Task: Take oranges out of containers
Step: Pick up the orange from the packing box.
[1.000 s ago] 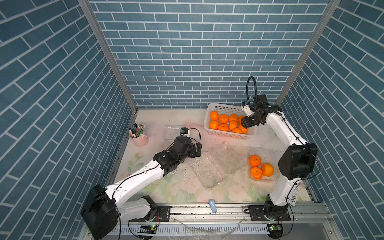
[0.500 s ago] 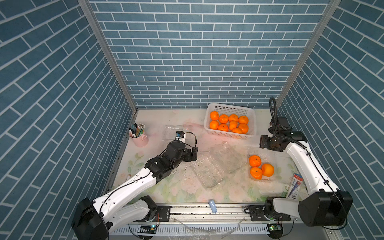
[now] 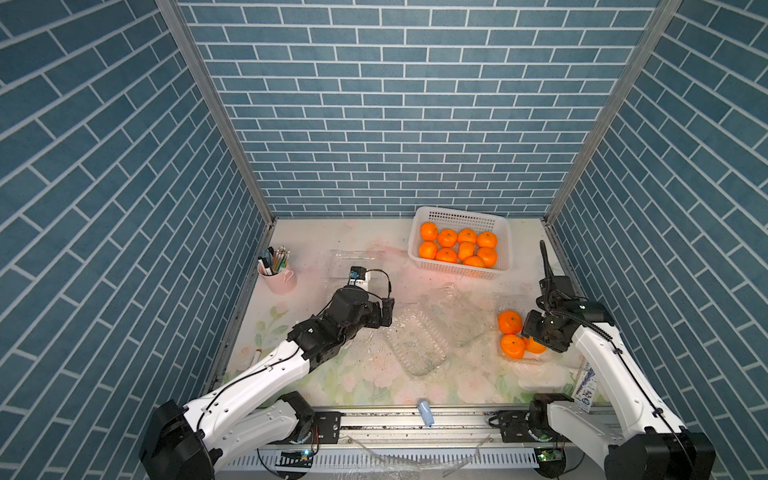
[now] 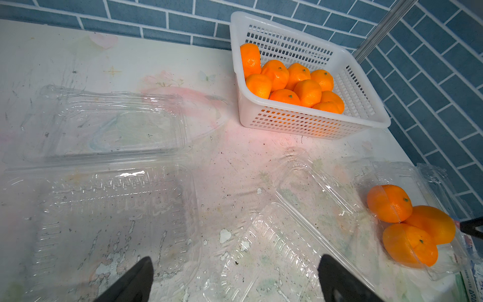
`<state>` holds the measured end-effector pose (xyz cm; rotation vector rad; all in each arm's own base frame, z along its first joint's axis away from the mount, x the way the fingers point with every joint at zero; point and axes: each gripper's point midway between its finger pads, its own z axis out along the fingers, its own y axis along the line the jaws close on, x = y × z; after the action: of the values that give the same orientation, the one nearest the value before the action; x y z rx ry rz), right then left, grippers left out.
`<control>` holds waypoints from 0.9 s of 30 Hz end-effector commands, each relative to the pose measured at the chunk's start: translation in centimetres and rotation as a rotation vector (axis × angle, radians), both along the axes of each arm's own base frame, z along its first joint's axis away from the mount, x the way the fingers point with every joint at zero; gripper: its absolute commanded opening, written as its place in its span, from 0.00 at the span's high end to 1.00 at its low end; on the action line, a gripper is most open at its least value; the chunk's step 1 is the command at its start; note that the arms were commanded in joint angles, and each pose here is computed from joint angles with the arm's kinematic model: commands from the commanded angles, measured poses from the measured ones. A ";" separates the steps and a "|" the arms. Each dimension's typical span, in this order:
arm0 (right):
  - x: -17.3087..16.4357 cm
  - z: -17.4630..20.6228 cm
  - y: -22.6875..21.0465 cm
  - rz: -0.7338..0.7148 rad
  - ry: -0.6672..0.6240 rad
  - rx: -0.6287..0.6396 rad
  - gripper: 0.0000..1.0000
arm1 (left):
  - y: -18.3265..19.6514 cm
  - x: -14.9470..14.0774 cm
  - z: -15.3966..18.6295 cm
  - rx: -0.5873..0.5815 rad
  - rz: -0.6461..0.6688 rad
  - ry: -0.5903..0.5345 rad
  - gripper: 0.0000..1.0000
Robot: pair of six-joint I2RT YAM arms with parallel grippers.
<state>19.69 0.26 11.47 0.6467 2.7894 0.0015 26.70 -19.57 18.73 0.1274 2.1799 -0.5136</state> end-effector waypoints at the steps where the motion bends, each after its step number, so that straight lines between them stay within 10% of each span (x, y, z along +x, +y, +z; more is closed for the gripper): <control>1: 0.0 0.2 -0.4 -0.096 -0.013 0.002 0.41 | 0.4 -0.2 -0.5 -0.018 0.013 0.001 0.01; 27: 2.8 -5.1 -1.9 -0.082 0.102 -0.109 0.41 | -0.3 -0.5 -0.8 -0.088 -0.007 0.000 0.01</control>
<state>21.83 -1.67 6.74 0.8041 2.8192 -0.2033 25.76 -19.78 17.75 0.1021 2.1660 -0.6064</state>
